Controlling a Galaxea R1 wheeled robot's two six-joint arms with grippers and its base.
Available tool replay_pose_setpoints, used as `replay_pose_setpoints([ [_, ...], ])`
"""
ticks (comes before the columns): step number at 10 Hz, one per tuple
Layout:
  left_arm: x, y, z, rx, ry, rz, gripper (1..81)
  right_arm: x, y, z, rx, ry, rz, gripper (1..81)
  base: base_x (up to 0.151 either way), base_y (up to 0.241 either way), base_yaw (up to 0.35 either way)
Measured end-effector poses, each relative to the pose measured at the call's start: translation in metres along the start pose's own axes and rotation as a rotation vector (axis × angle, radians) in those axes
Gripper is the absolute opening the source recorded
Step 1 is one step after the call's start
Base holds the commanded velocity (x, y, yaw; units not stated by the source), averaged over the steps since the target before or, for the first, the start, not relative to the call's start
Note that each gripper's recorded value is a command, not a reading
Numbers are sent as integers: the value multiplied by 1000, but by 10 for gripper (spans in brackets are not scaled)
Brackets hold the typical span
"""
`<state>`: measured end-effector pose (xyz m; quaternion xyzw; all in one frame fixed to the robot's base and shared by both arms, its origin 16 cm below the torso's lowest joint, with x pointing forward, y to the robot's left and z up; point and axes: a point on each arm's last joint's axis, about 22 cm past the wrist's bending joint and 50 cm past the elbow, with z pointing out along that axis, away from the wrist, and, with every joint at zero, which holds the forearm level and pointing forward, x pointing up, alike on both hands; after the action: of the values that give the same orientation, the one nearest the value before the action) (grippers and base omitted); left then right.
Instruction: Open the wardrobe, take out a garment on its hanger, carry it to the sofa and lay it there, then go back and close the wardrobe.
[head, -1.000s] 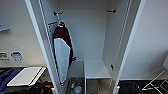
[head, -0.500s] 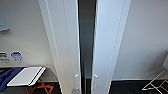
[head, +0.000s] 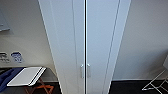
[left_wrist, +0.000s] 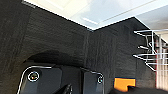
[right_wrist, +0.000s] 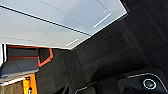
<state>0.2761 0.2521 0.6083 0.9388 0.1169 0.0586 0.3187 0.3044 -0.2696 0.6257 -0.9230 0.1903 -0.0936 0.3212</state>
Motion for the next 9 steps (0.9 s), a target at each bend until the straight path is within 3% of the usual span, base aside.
replay_pose_setpoints([
  [2,-51,-26,18,23,-15,-5,811,-61,40,36,-67,-62,-13,811,0,0,0],
  [5,-89,-43,62,63,-15,23,811,-108,91,70,-173,-84,-77,811,0,0,0],
  [9,-159,-81,98,160,-53,20,811,-199,135,102,-281,-159,-162,811,0,0,0],
])
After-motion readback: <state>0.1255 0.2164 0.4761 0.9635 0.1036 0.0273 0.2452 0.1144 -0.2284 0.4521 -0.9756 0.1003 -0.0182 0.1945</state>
